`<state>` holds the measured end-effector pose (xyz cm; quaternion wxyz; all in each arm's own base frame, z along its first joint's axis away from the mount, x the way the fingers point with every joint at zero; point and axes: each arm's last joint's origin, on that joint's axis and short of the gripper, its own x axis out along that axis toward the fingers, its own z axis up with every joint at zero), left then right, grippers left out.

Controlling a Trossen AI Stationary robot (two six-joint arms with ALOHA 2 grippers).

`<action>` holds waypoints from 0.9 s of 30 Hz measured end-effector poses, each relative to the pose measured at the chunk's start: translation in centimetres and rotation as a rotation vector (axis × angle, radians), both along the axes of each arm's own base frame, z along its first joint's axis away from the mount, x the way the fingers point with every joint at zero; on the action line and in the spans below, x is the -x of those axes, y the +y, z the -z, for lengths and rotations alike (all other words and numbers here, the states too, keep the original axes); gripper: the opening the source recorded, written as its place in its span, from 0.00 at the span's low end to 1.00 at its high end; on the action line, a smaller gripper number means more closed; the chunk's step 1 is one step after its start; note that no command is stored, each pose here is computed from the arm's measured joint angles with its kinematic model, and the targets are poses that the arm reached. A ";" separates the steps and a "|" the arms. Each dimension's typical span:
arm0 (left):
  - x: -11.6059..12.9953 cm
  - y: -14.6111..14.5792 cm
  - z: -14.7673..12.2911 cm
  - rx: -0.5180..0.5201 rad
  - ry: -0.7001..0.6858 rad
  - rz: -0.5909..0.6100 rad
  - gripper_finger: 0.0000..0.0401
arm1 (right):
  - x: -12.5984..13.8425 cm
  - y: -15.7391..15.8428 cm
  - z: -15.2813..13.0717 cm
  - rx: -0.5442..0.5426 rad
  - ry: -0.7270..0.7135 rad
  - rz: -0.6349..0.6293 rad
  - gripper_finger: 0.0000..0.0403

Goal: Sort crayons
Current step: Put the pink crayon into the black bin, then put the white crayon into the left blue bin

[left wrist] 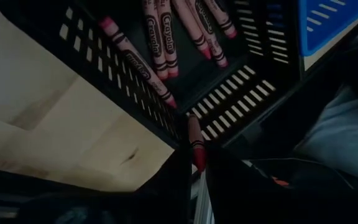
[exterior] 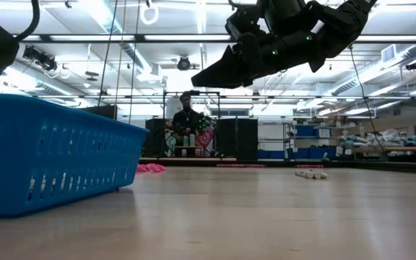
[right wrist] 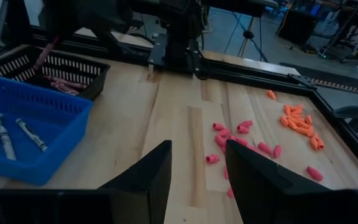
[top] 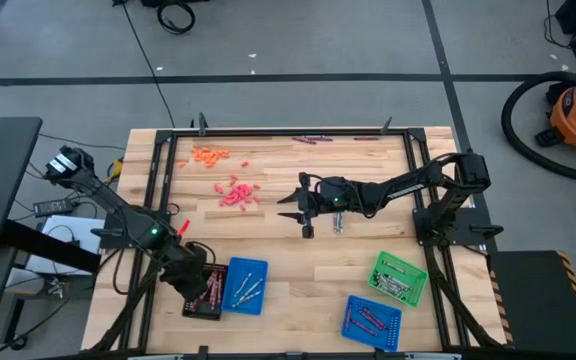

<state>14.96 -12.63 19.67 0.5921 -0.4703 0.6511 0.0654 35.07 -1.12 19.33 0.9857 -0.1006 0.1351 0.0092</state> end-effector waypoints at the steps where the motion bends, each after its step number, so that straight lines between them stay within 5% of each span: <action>1: 0.0 0.0 0.0 -0.002 -0.002 0.001 0.10 | 0.0 0.0 0.0 0.000 -0.002 0.000 0.39; 13: -0.6 0.3 -0.1 -0.024 -0.097 0.045 0.31 | 0.0 0.0 0.0 -0.002 -0.001 0.000 0.39; 27: -3.4 1.5 -1.3 -0.056 -0.504 0.212 0.32 | 0.5 -1.3 1.5 -0.058 0.142 0.085 0.39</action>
